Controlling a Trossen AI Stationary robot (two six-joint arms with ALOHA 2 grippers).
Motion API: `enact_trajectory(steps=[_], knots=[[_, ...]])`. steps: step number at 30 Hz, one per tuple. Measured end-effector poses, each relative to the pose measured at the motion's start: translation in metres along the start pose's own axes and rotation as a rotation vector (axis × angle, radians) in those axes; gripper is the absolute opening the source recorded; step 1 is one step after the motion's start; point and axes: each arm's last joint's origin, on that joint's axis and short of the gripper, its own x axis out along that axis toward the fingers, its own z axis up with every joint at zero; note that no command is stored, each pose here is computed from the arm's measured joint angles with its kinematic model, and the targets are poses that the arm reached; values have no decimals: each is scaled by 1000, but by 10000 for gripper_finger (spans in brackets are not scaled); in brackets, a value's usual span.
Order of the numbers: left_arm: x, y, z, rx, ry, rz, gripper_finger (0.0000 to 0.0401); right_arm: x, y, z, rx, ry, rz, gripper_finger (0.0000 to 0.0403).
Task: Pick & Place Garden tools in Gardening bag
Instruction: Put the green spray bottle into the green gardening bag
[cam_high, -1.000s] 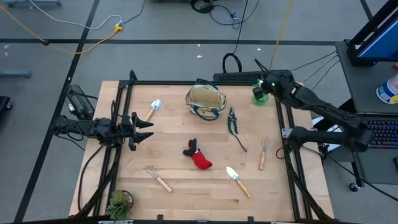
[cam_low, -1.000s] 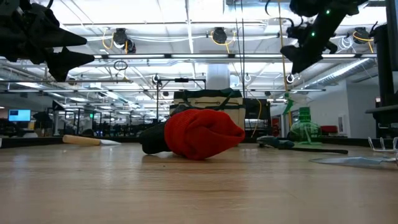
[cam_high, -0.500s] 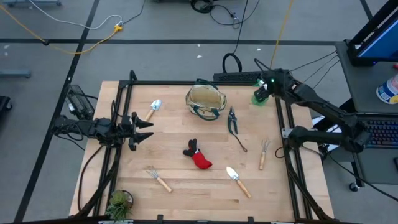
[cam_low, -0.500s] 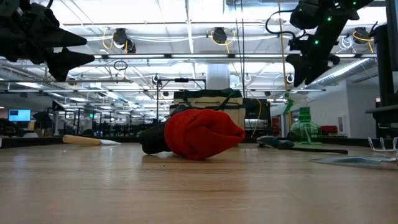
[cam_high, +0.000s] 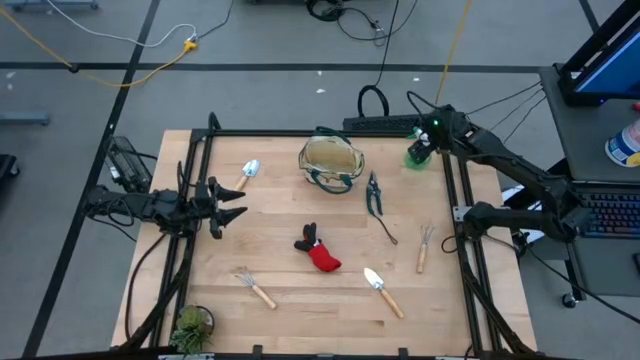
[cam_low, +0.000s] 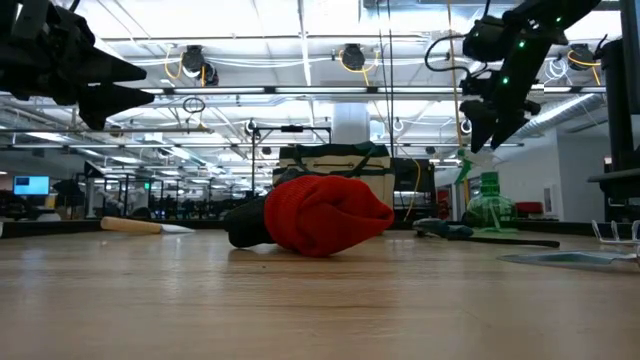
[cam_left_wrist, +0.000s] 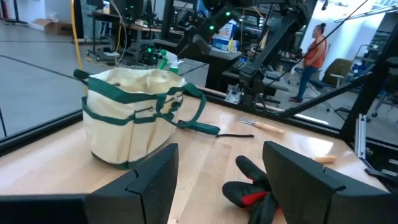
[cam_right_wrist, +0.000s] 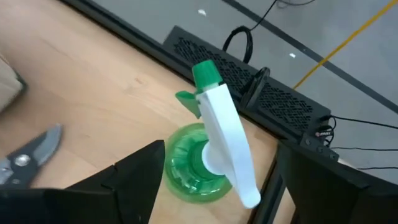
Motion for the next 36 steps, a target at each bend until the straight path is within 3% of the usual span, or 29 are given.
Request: enact_trajectory(steps=[12,23,28,36], knots=[[0,0,0,-14,-1,0,241,39,-4,6,-40,68,-30,302],[0,0,0,-10,-1,0,241,54,-3,3,-44,133,-32,298],[0,0,0,-9,-1,0,241,54,-3,4,-40,125,-32,266],[0,0,0,-8,-1,1,241,54,-3,5,-38,114,-32,181]])
